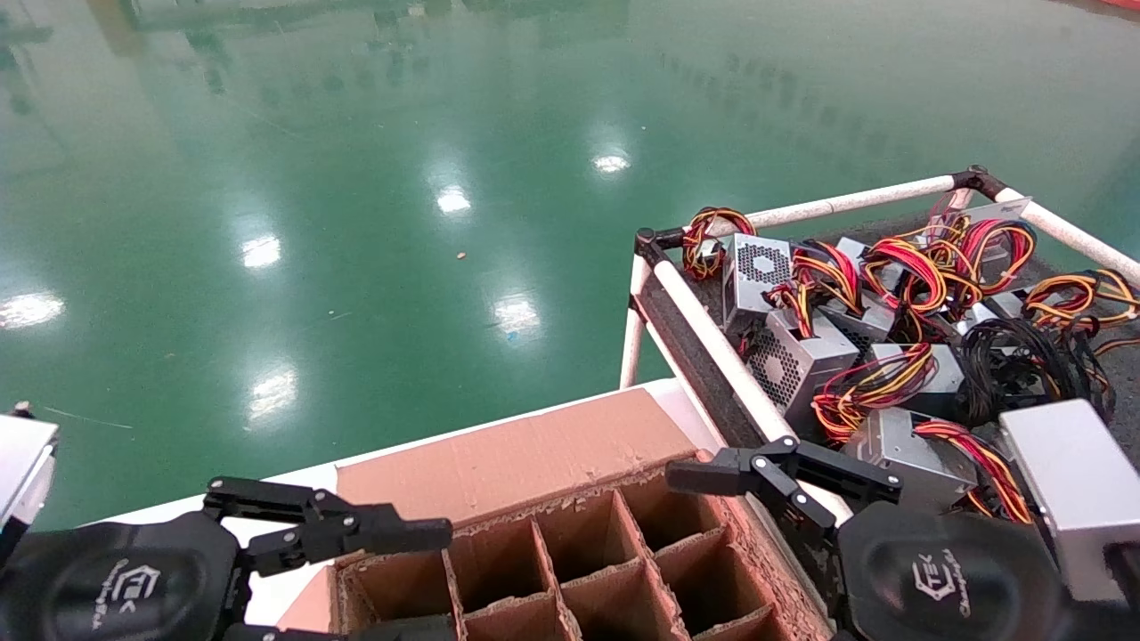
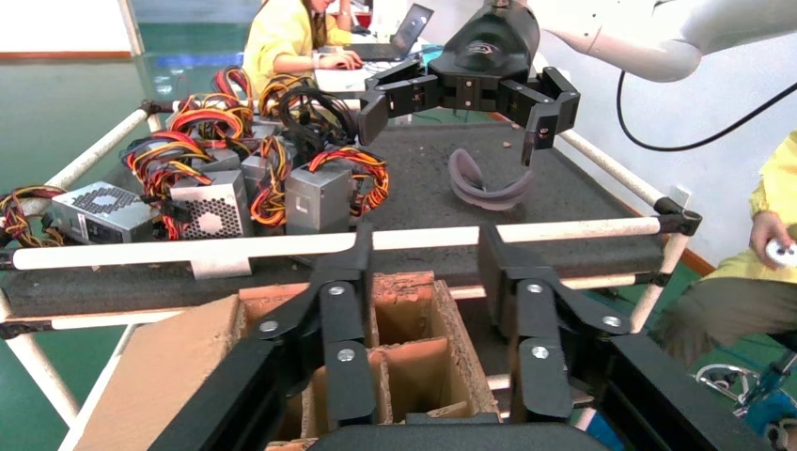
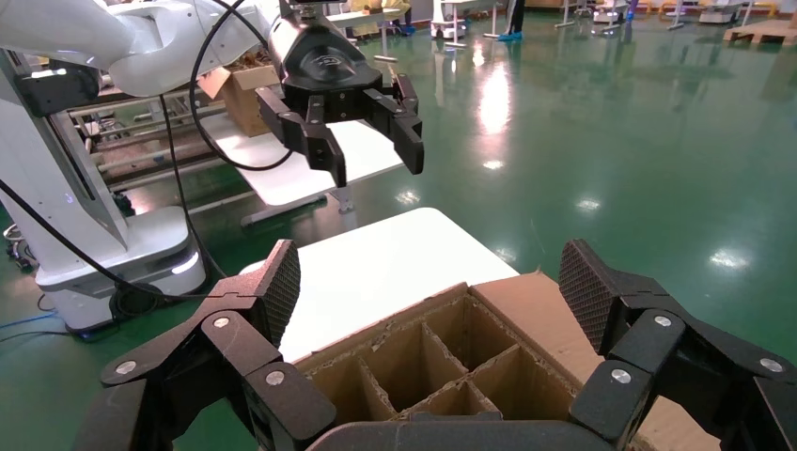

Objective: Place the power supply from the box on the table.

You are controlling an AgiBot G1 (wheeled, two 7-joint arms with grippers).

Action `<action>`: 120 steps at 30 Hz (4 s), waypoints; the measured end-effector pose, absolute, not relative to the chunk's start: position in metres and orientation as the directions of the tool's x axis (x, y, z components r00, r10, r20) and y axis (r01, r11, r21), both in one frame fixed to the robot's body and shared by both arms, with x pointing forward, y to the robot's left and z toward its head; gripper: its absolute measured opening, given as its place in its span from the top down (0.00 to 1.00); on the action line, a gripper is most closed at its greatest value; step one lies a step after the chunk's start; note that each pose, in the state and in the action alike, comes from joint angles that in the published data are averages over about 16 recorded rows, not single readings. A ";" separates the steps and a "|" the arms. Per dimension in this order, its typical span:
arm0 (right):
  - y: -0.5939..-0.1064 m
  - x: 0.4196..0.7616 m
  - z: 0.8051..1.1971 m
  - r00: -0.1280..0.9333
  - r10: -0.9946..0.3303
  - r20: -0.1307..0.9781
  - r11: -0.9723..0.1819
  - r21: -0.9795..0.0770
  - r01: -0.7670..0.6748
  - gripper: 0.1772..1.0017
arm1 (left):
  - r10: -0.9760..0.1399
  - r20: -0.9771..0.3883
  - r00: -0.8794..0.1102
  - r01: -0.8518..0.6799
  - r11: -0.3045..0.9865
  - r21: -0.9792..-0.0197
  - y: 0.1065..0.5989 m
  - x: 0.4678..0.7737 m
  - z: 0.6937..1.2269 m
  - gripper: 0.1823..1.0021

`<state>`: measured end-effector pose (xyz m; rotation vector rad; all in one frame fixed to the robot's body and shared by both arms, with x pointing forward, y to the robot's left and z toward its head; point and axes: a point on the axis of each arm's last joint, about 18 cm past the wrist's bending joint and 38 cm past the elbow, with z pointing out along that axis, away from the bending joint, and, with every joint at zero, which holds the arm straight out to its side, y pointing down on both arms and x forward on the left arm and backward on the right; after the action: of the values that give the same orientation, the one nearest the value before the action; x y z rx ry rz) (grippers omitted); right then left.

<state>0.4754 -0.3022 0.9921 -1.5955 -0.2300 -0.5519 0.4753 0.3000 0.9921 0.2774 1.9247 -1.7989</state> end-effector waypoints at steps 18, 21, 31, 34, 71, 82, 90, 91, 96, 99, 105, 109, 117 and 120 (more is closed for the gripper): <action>-0.302 0.475 0.992 0.861 -0.178 0.477 -0.112 -0.879 0.464 0.00 | -0.178 -0.477 -0.861 0.464 0.112 -0.879 0.300 0.475 0.992 0.92; -0.302 0.475 0.992 0.860 -0.178 0.477 -0.112 -0.879 0.464 0.00 | -0.178 -0.477 -0.860 0.464 0.112 -0.879 0.300 0.475 0.992 0.95; -0.302 0.480 0.983 0.866 -0.181 0.466 -0.145 -0.884 0.445 0.00 | -0.178 -0.477 -0.860 0.464 0.112 -0.879 0.300 0.475 0.992 0.98; -0.303 0.486 0.976 0.873 -0.189 0.450 -0.179 -0.890 0.420 0.00 | -0.178 -0.477 -0.860 0.464 0.112 -0.879 0.300 0.475 0.992 0.97; -0.249 0.556 0.918 0.953 -0.290 0.089 -0.577 -0.811 -0.099 0.00 | -0.178 -0.477 -0.861 0.464 0.112 -0.879 0.300 0.475 0.992 0.21; -0.225 0.556 0.931 0.942 -0.335 -0.027 -0.539 -0.814 -0.215 0.00 | -0.178 -0.477 -0.861 0.464 0.112 -0.879 0.300 0.475 0.992 0.04; -0.214 0.548 0.934 0.932 -0.350 -0.096 -0.546 -0.787 -0.287 0.00 | -0.178 -0.477 -0.861 0.464 0.112 -0.879 0.300 0.475 0.992 0.01; -0.212 0.548 0.933 0.930 -0.353 -0.103 -0.549 -0.782 -0.294 0.00 | -0.178 -0.477 -0.861 0.464 0.112 -0.879 0.300 0.475 0.992 0.00; -0.206 0.547 0.929 0.922 -0.366 -0.127 -0.565 -0.757 -0.329 0.00 | -0.178 -0.477 -0.861 0.464 0.112 -0.879 0.300 0.475 0.992 0.00; -0.202 0.548 0.925 0.917 -0.375 -0.138 -0.573 -0.743 -0.346 0.00 | -0.178 -0.477 -0.861 0.464 0.112 -0.879 0.300 0.475 0.992 0.00; -0.195 0.549 0.921 0.908 -0.389 -0.153 -0.587 -0.719 -0.373 0.00 | -0.178 -0.477 -0.861 0.464 0.112 -0.879 0.300 0.475 0.992 0.00; -0.190 0.550 0.918 0.903 -0.399 -0.158 -0.596 -0.704 -0.387 0.00 | -0.178 -0.477 -0.861 0.464 0.112 -0.879 0.300 0.475 0.992 0.00; -0.183 0.554 0.913 0.894 -0.418 -0.164 -0.609 -0.680 -0.409 0.00 | -0.178 -0.477 -0.861 0.464 0.112 -0.879 0.300 0.475 0.992 0.00; -0.181 0.555 0.911 0.889 -0.426 -0.168 -0.611 -0.671 -0.420 0.00 | -0.178 -0.477 -0.861 0.464 0.112 -0.879 0.300 0.475 0.992 0.00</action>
<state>0.5551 -0.1812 0.9112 -2.2999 0.6040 -0.0109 0.4754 0.3001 0.9921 0.2775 1.9247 -1.7989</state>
